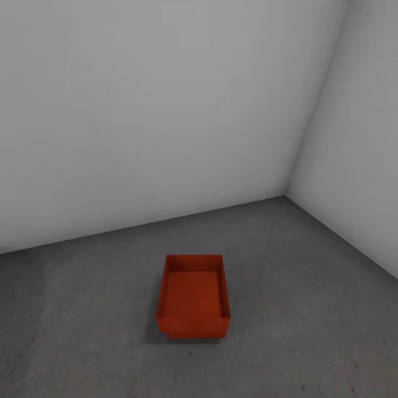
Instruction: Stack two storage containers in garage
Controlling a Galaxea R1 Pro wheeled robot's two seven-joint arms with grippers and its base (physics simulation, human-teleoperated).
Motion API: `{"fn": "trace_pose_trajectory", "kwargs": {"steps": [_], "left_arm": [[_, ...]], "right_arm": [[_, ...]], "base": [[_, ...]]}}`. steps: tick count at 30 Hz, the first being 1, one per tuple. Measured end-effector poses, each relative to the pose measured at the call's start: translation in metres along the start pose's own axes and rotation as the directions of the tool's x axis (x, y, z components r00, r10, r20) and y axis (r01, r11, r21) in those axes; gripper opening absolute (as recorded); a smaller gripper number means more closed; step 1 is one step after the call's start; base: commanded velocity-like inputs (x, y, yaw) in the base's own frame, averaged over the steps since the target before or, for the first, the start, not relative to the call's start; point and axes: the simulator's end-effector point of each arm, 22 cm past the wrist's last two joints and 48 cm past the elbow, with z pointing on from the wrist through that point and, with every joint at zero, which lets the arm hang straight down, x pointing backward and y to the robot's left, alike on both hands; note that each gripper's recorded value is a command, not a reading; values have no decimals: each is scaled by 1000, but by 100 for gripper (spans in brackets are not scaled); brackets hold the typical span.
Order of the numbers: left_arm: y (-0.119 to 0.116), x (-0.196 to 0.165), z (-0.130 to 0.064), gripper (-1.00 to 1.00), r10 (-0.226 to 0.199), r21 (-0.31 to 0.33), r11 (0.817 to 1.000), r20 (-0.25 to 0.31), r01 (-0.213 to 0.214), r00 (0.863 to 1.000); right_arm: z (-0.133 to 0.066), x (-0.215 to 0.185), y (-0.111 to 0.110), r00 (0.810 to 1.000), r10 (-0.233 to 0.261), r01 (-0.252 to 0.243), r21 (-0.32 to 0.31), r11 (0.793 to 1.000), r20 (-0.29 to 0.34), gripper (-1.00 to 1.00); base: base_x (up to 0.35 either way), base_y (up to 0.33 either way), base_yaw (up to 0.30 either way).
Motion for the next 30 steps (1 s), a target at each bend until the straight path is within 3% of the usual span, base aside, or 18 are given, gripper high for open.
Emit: {"fn": "trace_pose_trajectory", "kwargs": {"steps": [8, 30], "left_arm": [[-1, -15, -2, 100, 1, 3, 1000, 56, -2, 998], [-3, -30, -6, 100, -4, 10, 1000, 93, 3, 996]], "right_arm": [[0, -5, 1, 1000, 1, -1, -2, 1000, 13, 100], [-1, -17, 3, 999, -5, 5, -8, 1000, 40, 100]], "base": [[0, 0, 0], [0, 0, 0]]}}
